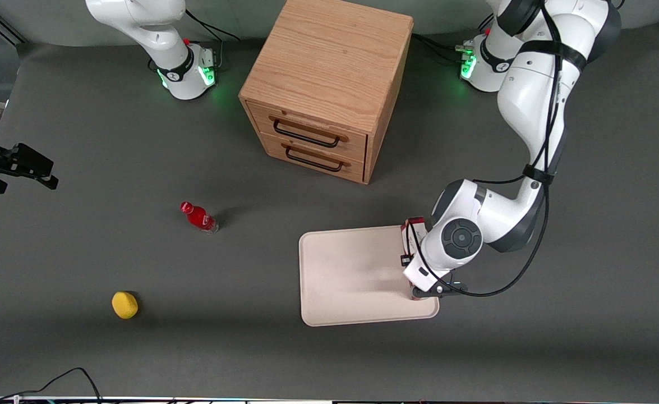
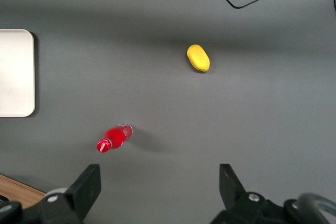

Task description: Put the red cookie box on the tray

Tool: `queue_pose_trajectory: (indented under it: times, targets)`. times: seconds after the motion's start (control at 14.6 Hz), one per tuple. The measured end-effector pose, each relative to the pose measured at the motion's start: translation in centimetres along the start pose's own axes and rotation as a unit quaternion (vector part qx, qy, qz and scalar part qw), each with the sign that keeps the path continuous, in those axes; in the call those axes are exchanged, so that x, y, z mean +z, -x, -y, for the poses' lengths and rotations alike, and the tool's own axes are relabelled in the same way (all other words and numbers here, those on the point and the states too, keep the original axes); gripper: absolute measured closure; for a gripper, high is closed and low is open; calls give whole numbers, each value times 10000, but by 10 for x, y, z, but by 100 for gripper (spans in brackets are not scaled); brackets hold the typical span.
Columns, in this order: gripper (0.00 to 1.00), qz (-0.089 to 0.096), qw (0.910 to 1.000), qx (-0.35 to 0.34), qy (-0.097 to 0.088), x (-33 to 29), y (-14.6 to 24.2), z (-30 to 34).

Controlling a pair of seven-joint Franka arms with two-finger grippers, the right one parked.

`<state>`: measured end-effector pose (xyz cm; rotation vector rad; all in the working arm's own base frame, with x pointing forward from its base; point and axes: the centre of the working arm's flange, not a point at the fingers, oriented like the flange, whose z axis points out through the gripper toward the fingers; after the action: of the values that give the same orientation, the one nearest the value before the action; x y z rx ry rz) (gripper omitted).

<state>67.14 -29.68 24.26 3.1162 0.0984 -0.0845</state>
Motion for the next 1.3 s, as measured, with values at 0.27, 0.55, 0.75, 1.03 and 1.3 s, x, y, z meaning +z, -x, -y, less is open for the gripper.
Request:
queue_pose_trajectory:
  times: [0.27,0.55,0.75,1.03,1.3]
  targets:
    - [69,-90,9997,233,-11,-5,-2,-3]
    - [28,92,9995,210,-210,-49,-11,3]
    - [0,175,9991,93,-373,-134,-11,15]
    - [0,-133,9979,78,-628,-277,17,63]
    - [0,-95,9942,758,-751,-344,32,136]
